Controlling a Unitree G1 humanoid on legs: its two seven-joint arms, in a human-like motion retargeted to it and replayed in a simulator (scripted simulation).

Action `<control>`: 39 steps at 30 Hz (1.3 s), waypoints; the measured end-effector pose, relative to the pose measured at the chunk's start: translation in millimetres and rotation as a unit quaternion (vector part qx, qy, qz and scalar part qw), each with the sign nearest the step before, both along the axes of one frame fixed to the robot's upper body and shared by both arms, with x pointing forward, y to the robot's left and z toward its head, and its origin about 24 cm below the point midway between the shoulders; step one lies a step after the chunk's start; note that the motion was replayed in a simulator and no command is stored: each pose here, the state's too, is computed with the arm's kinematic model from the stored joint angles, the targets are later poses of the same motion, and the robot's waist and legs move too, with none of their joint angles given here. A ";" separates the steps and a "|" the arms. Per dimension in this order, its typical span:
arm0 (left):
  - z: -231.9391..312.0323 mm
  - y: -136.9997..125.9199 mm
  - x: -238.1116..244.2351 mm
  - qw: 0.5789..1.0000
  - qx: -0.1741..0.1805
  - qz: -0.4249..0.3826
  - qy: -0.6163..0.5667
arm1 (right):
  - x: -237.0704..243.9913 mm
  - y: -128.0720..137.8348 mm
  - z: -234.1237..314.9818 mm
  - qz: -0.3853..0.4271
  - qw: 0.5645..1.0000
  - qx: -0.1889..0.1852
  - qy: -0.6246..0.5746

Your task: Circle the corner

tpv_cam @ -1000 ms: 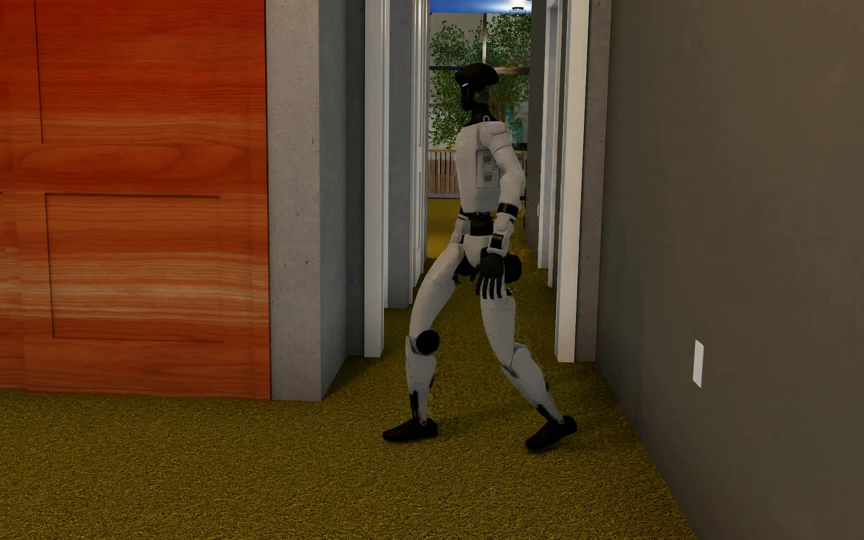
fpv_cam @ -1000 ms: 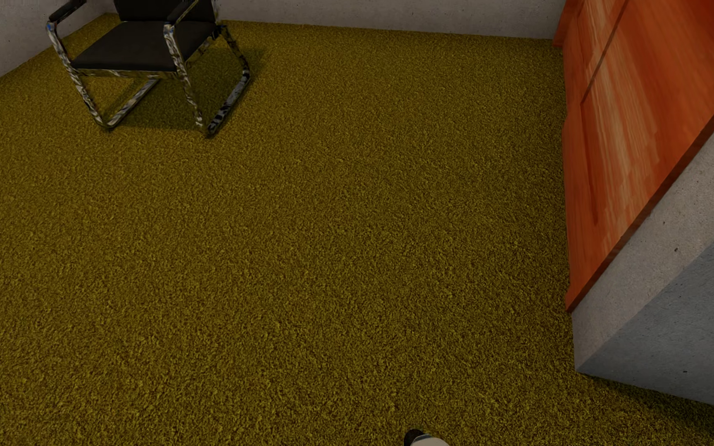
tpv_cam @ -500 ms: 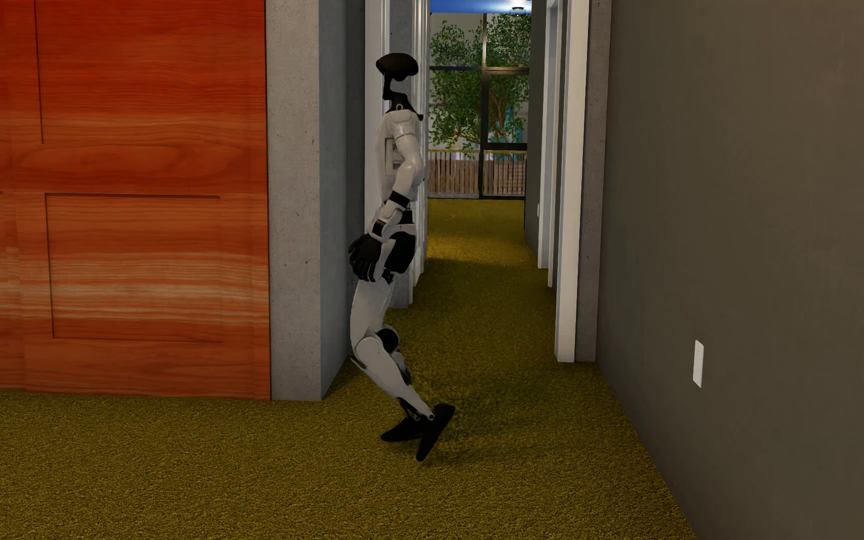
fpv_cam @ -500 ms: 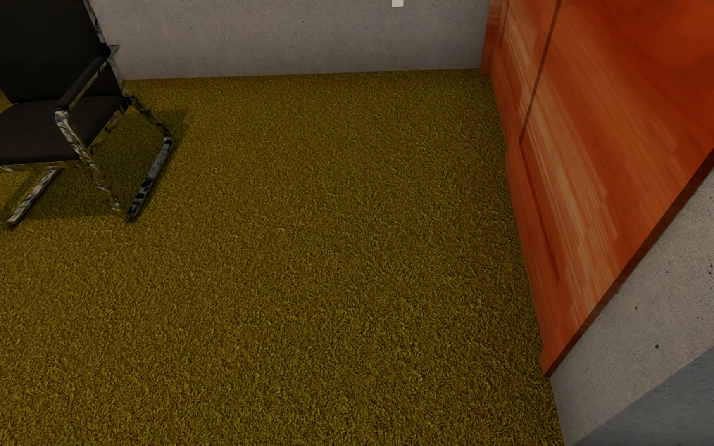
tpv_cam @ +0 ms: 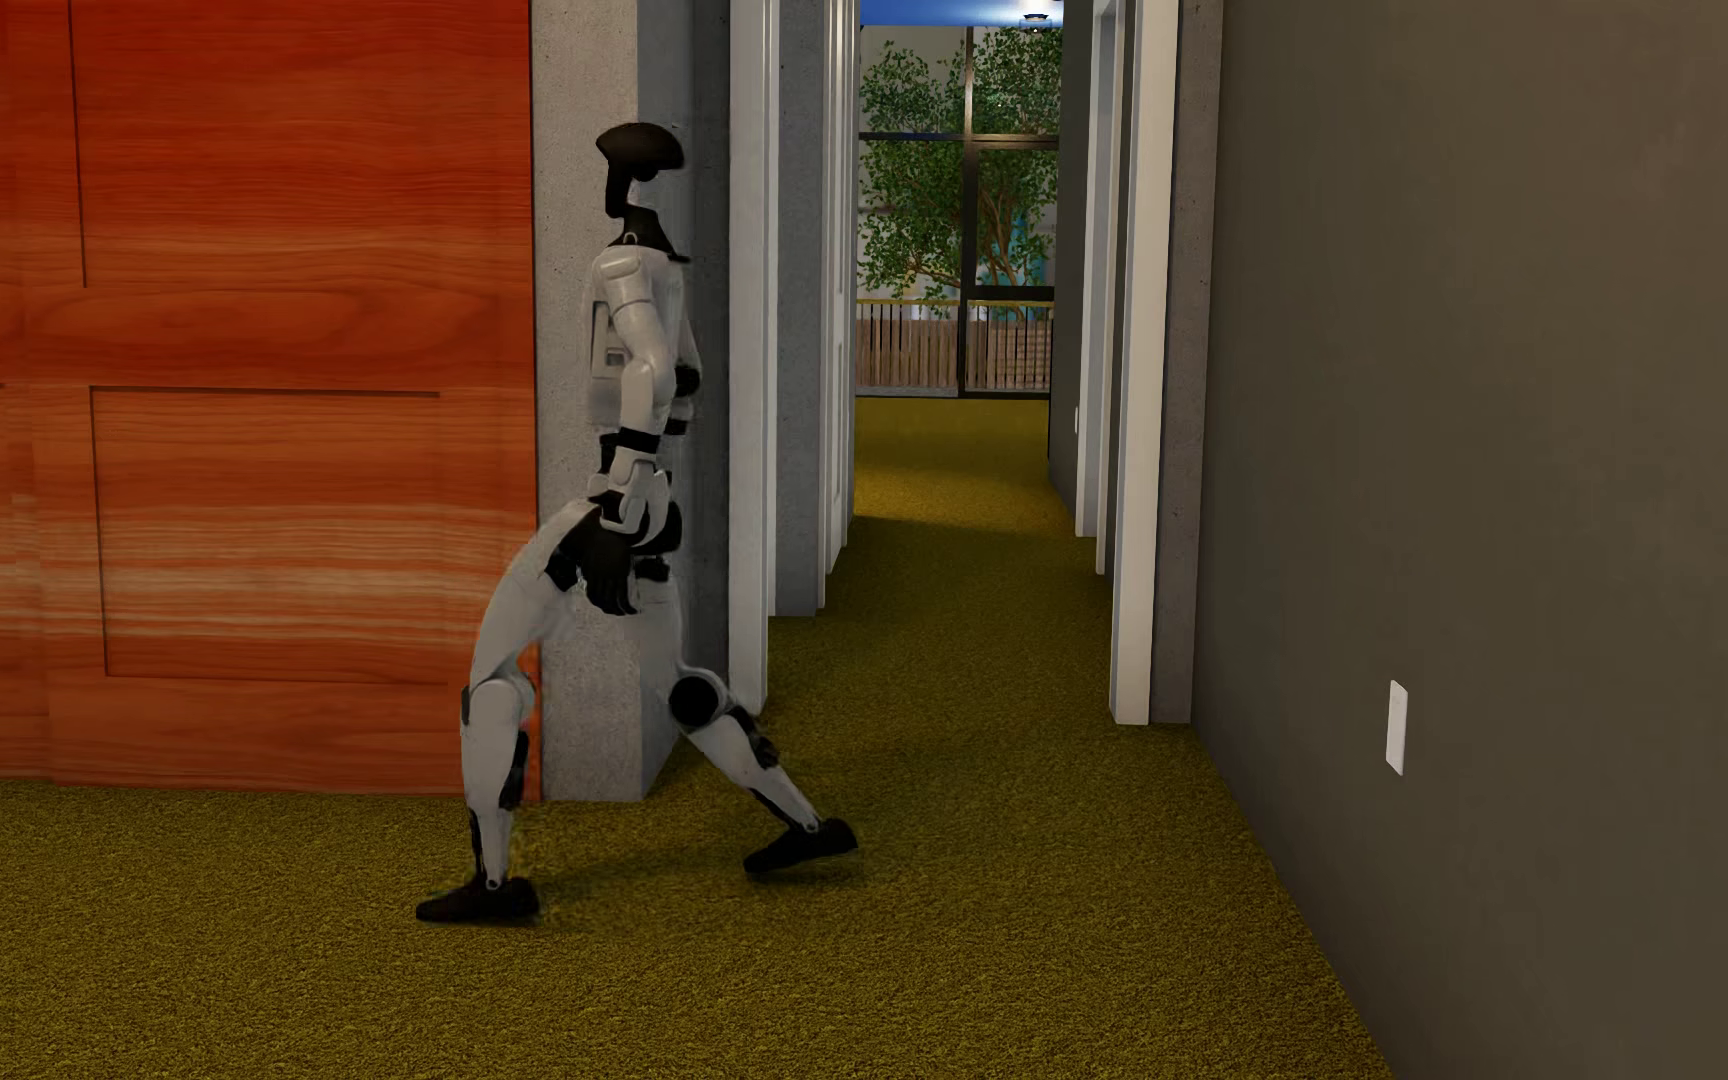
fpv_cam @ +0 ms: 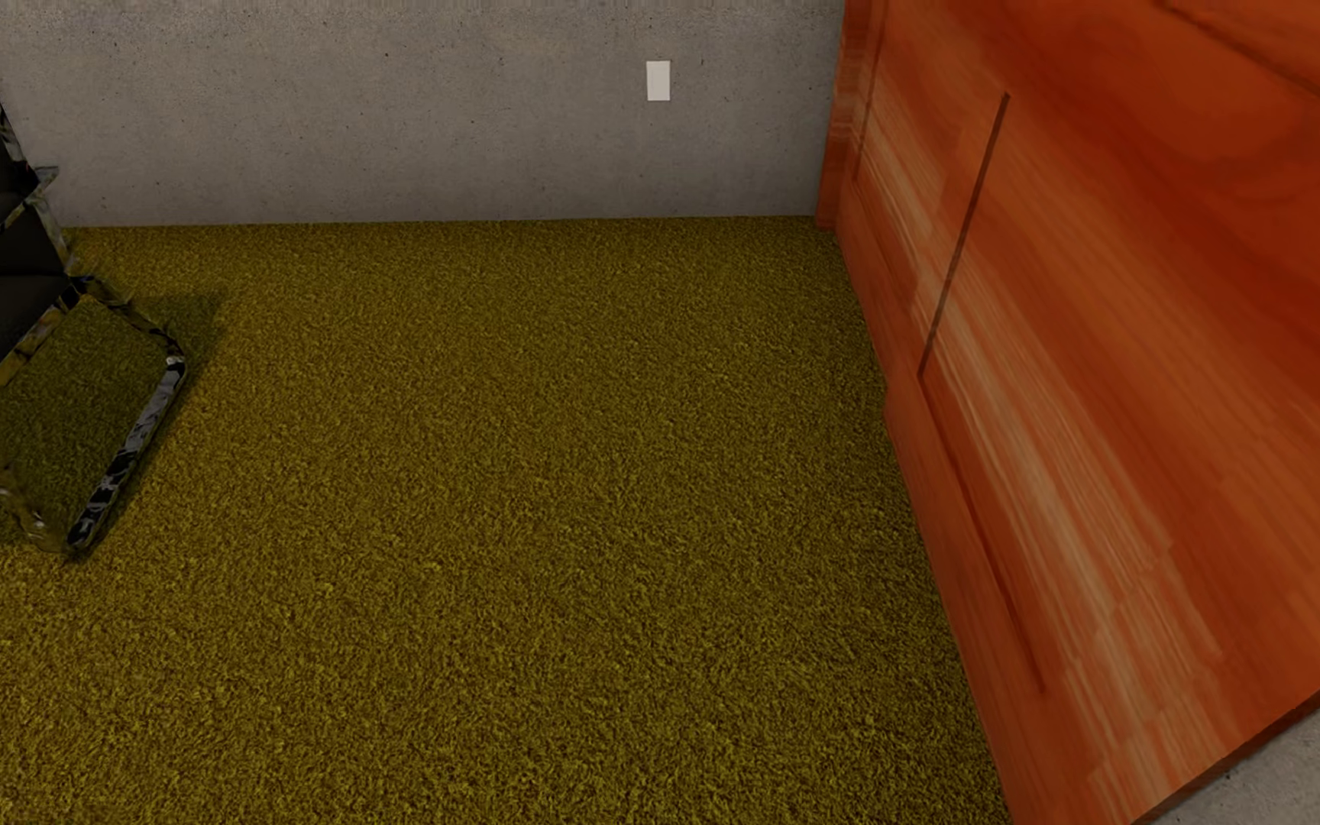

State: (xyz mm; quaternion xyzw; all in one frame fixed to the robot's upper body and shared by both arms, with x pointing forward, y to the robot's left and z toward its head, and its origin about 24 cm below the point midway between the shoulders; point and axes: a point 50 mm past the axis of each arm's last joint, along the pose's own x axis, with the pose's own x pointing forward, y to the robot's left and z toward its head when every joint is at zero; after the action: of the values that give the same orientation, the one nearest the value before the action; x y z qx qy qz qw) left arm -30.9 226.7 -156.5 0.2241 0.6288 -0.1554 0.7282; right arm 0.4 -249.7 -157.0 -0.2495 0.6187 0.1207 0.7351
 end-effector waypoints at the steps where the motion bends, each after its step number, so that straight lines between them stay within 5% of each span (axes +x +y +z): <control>1: -0.5 -1.4 -1.6 1.000 -0.001 0.000 0.003 | -12.5 1.2 -1.1 -0.012 1.000 0.000 0.016; 5: 1.2 1.5 25.6 0.999 -0.001 0.010 -0.041 | -32.8 6.1 -3.0 -0.021 0.999 0.001 0.047; 14: 44.9 61.5 154.6 0.972 0.070 0.003 -0.224 | 130.4 -18.8 39.4 -0.039 0.974 -0.002 -0.223; 20: 67.2 61.0 194.0 0.954 0.065 -0.006 -0.293 | 132.6 -15.6 40.1 -0.019 0.975 0.000 -0.223; 25: 52.6 47.4 174.0 0.964 0.047 -0.015 -0.261 | 58.1 -11.6 8.0 -0.055 0.994 -0.009 -0.092; 28: 26.5 47.5 123.1 0.984 0.054 0.010 -0.172 | 22.0 -8.4 -1.7 -0.035 0.999 -0.018 -0.016; 33: -3.8 22.0 29.5 0.999 0.042 0.005 -0.008 | 42.5 -2.3 1.2 -0.038 0.998 -0.003 -0.058; 39: -7.1 -4.0 30.4 1.000 0.003 -0.009 -0.018 | 57.9 11.8 2.5 -0.009 0.996 0.019 -0.082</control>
State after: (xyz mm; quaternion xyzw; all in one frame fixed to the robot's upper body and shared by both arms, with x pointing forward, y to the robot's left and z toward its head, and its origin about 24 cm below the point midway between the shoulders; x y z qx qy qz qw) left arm -0.5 222.8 -163.6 0.2349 0.6139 -0.1560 0.7373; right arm 58.3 -237.9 -154.4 -0.2385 0.5561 0.1050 0.7892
